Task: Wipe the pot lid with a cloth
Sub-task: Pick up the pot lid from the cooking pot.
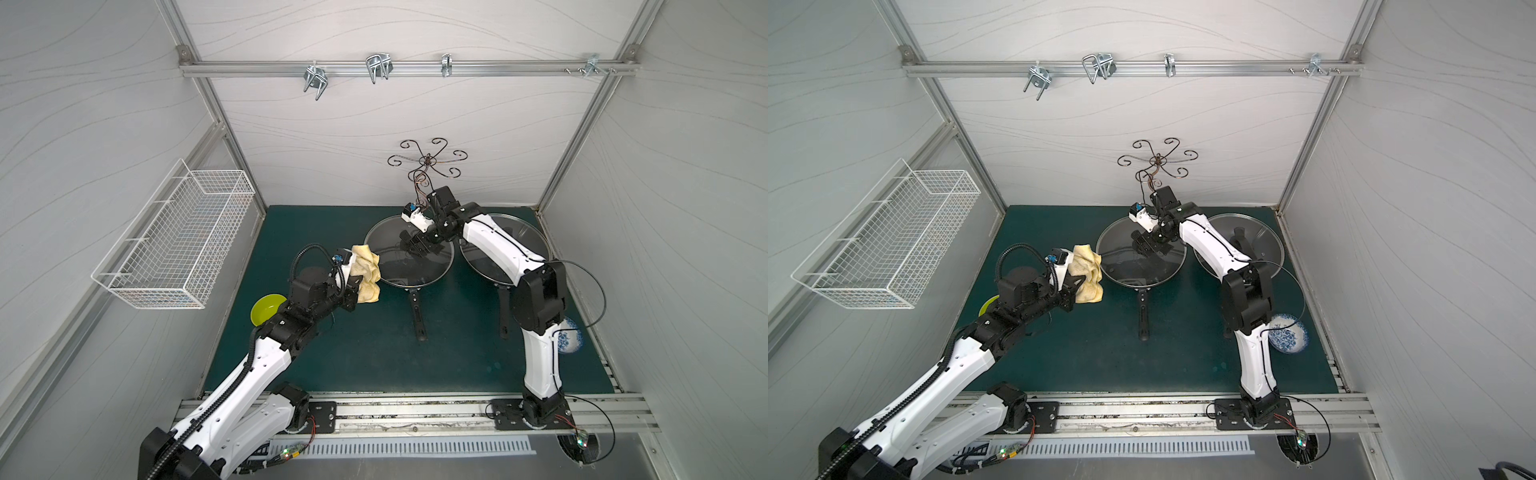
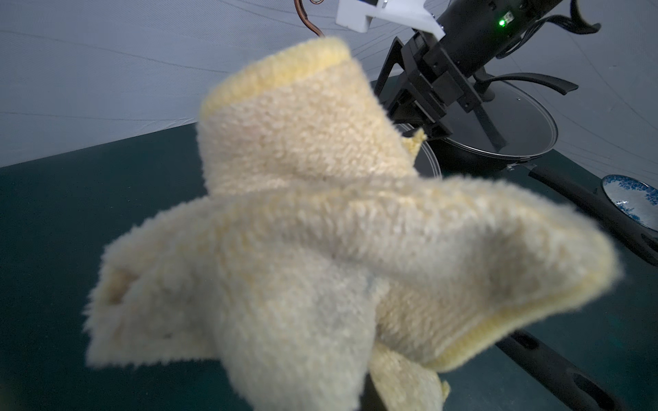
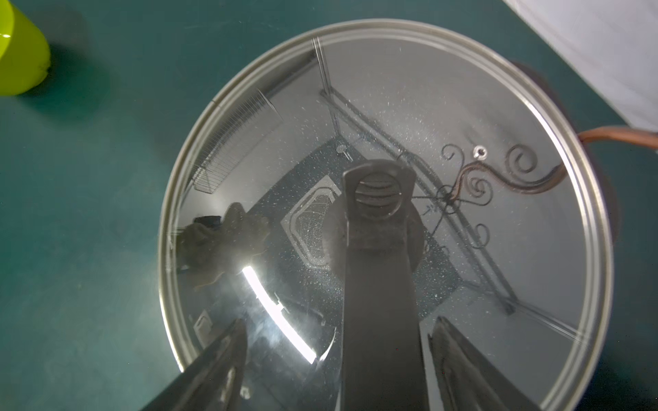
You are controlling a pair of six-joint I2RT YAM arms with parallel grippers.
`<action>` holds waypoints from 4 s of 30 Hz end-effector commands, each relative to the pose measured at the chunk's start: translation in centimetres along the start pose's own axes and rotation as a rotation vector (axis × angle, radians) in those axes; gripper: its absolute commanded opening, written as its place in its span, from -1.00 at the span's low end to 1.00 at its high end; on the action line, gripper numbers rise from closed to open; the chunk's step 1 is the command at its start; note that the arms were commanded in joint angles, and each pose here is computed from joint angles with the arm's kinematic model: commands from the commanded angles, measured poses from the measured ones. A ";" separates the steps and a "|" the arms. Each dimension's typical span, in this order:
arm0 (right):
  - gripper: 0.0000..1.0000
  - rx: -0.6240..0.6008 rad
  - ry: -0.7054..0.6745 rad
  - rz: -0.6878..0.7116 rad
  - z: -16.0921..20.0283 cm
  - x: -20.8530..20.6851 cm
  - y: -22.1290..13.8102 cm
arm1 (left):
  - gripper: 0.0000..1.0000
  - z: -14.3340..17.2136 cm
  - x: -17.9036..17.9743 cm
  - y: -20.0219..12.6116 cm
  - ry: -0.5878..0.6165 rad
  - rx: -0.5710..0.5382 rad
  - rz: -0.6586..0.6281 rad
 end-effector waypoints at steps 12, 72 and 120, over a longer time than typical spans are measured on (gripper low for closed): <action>-0.25 0.089 -0.009 -0.031 1.4 1.9 -1.1 | -1.00 -1.5 -0.2 -0.2 0.033 -0.040 0.036; -0.54 0.158 -0.017 -0.076 1.8 3.6 3.6 | -1.00 -0.6 0.7 -1.0 0.034 -0.040 0.003; -1.00 -0.532 0.428 -0.429 0.3 5.5 -18.7 | -1.00 -7.6 -1.4 -6.3 -0.017 -0.313 0.082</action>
Point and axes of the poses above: each gripper's point midway between its finger pads, its own y axis out along the fingers, its own x axis along the line the jaws close on, z = x × y, the point moved 3 cm from there along -y, back along the fingers, and after that the axes turned 9 degrees about -y, right-handed, at the moved point
